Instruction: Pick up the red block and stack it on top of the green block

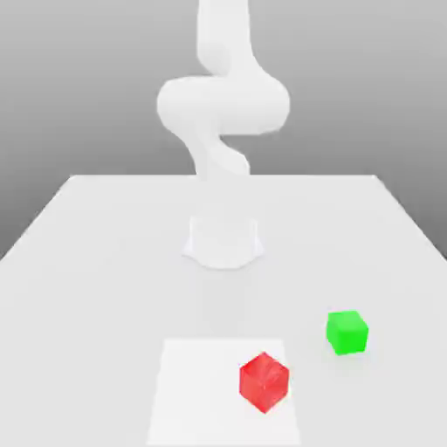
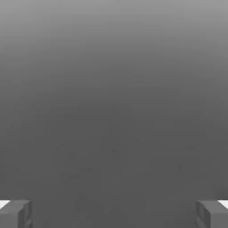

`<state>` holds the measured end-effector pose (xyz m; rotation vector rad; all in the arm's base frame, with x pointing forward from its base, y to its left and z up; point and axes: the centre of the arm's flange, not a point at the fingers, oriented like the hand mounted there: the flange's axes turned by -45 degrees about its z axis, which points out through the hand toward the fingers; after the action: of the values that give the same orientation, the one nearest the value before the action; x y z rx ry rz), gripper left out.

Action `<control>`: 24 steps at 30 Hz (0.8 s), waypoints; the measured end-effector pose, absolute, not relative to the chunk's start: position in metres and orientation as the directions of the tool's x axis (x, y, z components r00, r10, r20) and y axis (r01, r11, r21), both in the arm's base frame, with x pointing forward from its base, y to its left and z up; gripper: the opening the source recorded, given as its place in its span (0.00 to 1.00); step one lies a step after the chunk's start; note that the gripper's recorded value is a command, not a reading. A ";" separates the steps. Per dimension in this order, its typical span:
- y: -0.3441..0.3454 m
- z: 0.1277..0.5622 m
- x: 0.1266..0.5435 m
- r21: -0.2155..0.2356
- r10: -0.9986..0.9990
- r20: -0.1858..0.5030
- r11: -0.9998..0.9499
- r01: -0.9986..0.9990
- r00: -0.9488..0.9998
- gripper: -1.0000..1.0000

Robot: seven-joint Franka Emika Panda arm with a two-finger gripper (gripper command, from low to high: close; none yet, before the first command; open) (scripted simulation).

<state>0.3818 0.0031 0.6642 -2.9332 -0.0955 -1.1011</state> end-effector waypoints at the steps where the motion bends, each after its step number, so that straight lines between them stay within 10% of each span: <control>1: 0.005 0.643 0.395 0.024 0.085 0.630 -0.996 0.090 0.772 0.50; 11: 0.037 0.430 0.462 0.062 0.384 0.342 -0.920 0.387 0.858 0.50; 24: 0.058 0.188 0.421 0.003 0.673 0.003 -0.740 0.673 0.740 0.50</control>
<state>0.4206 0.0584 0.1883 -2.9318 -1.1337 -0.0064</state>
